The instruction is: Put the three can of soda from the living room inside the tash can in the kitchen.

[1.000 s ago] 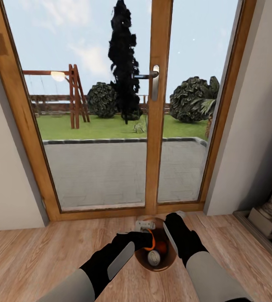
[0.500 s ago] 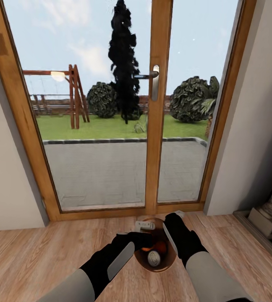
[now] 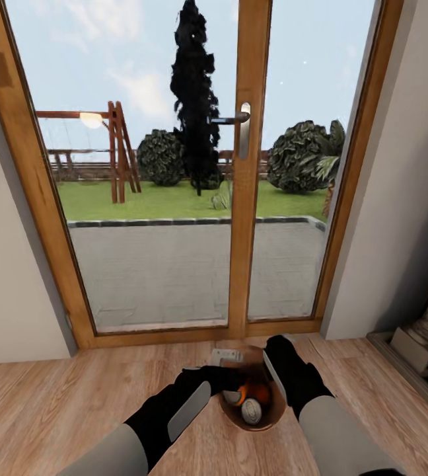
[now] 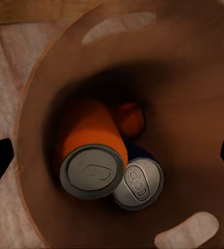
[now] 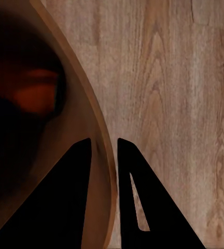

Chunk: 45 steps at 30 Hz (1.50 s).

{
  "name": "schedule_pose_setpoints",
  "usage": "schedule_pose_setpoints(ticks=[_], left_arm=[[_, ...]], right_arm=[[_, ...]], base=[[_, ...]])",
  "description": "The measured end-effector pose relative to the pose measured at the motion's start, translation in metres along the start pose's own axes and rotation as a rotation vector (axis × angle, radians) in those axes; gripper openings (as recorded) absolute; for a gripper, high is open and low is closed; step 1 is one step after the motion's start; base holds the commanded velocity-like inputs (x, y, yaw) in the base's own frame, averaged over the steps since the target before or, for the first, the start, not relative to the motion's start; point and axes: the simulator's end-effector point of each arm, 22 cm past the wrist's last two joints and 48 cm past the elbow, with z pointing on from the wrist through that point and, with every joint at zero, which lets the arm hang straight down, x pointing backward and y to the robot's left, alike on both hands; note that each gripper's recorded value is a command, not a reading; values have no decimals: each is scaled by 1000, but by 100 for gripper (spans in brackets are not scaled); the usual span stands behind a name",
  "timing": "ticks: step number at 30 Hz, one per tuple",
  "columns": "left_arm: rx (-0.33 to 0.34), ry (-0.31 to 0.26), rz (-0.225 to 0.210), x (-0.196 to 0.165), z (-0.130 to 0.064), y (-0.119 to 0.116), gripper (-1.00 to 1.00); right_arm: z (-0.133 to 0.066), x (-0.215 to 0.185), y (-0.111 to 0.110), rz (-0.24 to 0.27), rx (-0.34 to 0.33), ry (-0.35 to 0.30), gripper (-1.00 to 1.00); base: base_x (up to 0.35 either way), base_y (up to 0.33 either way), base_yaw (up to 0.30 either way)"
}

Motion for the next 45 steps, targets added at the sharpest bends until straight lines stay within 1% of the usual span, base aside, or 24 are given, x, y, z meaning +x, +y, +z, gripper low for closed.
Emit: schedule_pose_setpoints(ticks=[3,6,7,11,13,14,18,24,27,34,41,45], left_arm=[[2,-2,1,-1,-1,-1,100],[5,-4,2,-1,-1,-1,100],[6,-4,2,-2,-1,-2,100],[7,-5,2,-2,-1,-1,100],[6,-4,2,-1,-1,-1,100],[6,-4,2,-1,-1,-1,100],[4,-4,2,-1,-1,0,100],[-1,-1,3,0,-1,2,100],[-5,3,2,2,0,4,100],[-11,6,3,4,1,6,100],[-13,5,2,4,1,7,100],[-22,13,-2,7,2,12,100]], right_arm=[[4,3,-14,-3,19,9,-100],[10,8,-25,15,5,17,-100],[13,10,-31,26,-5,22,-100],[20,14,-61,24,18,30,-100],[21,15,-72,23,29,32,-100],[23,16,-76,32,21,33,-100],[24,17,-82,44,8,34,-100],[25,17,-88,41,16,34,-100],[25,17,-90,51,9,35,-100],[28,22,-110,50,44,42,-100],[29,24,-117,54,52,45,-100],[31,27,-123,61,58,50,-100]], base=[[0,0,0],[0,0,0],[0,0,0],[0,0,0],[0,0,0],[0,0,0],[0,0,0],[0,0,0],[0,0,0],[0,0,0],[0,0,0],[0,0,0]])
